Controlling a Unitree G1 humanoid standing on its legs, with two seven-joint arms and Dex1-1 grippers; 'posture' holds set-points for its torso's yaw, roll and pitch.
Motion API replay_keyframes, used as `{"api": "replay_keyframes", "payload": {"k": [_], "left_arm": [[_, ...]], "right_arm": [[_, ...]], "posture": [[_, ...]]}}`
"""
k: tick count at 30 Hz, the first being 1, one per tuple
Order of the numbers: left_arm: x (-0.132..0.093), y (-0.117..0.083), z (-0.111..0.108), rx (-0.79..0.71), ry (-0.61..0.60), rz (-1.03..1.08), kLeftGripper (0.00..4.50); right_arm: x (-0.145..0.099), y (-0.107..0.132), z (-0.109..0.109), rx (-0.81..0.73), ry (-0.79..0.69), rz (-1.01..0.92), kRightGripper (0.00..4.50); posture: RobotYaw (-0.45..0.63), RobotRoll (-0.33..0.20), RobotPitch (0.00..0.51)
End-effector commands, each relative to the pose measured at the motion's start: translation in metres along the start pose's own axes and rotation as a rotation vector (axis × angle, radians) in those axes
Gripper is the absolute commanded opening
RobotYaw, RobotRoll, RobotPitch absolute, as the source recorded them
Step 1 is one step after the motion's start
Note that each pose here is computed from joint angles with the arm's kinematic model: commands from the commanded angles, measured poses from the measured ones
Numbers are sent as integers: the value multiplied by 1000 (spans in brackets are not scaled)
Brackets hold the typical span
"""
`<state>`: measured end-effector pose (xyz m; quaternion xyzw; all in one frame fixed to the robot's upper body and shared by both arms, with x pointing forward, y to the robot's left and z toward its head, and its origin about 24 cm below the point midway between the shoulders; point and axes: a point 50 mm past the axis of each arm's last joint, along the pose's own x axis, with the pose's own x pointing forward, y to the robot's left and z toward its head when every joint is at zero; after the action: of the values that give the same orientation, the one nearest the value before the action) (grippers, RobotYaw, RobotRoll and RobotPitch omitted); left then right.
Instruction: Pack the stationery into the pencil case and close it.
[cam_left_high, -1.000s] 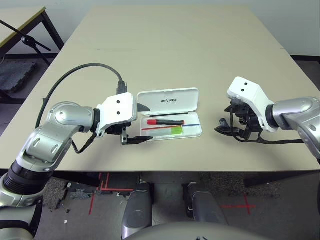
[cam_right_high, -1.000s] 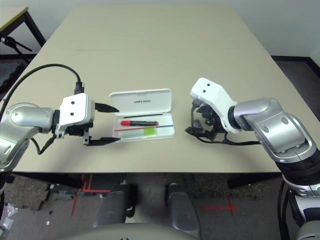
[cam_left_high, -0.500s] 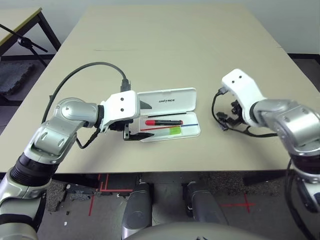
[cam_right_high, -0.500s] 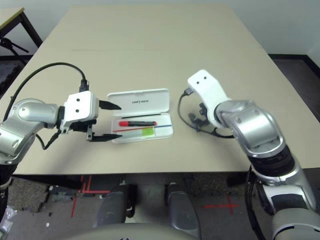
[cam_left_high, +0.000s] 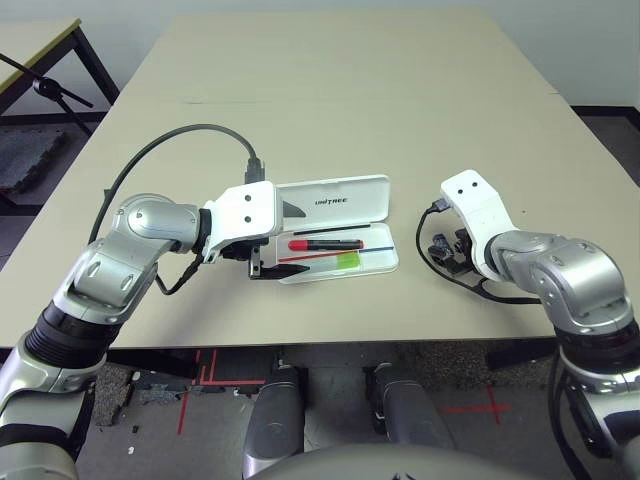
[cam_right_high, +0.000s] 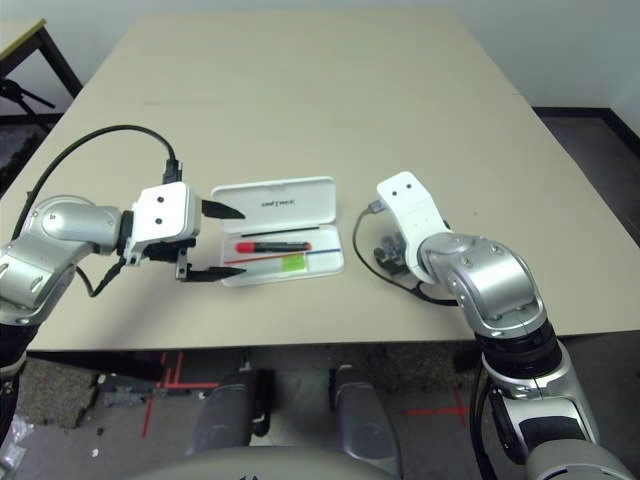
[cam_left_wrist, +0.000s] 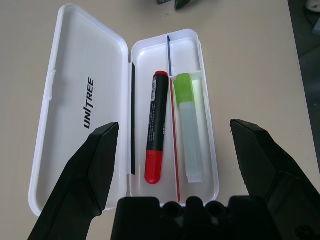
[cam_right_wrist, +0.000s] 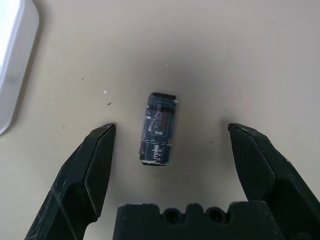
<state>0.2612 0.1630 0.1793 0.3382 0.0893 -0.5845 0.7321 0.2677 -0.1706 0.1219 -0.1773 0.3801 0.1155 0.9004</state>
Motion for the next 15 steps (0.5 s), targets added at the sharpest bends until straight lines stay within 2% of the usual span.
{"api": "replay_keyframes", "payload": {"k": [1, 7, 11, 15], "left_arm": [[2, -2, 4, 15, 0, -13, 4486], [1, -2, 4, 14, 6, -4, 4486], [1, -3, 4, 13, 7, -2, 4500], [0, -4, 4, 13, 11, -2, 4500]], "right_arm": [[5, 3, -6, 17, 49, 16, 4500], [10, 5, -5, 23, 67, 13, 4500], [11, 3, -3, 19, 74, 3, 3189], [10, -2, -1, 10, 78, -15, 1610]], "posture": [[-19, 0, 122], [-12, 0, 122], [-12, 0, 122], [3, 0, 117]]}}
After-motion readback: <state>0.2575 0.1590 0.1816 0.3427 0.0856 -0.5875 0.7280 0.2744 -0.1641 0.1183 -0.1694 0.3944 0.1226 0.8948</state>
